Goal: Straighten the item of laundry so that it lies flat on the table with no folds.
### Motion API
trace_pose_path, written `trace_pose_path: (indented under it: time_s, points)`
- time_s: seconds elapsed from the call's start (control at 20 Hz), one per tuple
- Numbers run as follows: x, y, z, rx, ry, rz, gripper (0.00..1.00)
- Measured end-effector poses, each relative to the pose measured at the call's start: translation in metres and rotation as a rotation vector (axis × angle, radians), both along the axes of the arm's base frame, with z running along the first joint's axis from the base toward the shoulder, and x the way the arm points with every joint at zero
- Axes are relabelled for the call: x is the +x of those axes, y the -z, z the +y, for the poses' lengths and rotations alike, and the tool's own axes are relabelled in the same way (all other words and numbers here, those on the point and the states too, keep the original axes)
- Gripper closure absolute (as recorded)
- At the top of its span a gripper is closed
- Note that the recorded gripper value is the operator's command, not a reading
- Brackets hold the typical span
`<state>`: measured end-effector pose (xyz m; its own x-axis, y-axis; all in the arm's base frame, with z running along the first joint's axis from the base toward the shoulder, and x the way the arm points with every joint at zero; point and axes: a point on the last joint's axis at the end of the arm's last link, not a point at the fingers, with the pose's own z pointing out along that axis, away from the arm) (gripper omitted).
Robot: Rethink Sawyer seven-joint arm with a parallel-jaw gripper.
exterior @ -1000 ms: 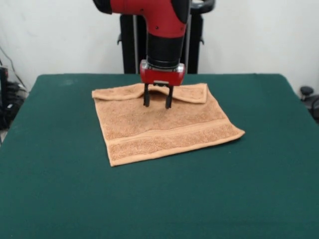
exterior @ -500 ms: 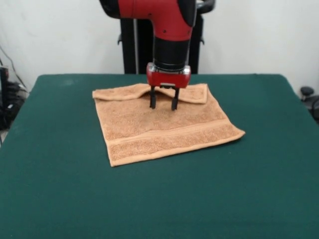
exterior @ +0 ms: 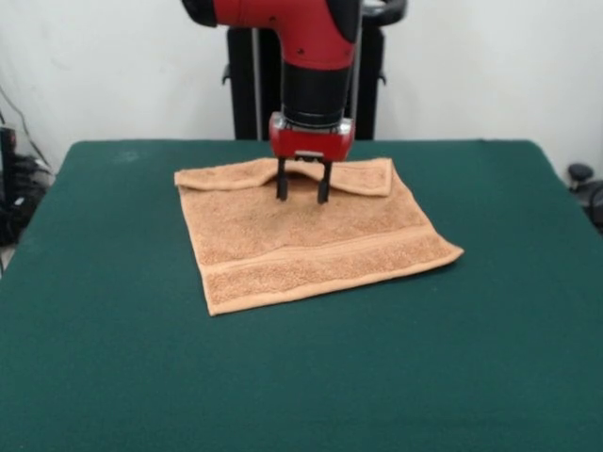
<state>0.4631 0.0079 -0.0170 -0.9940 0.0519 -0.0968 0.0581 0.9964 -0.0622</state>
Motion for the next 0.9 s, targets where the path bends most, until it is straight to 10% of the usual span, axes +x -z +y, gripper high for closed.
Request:
trace_pose_path:
  time_s: [0.9]
  points:
    - [-0.0061,-0.0033,-0.0059,-0.004,0.011,-0.01,0.0]
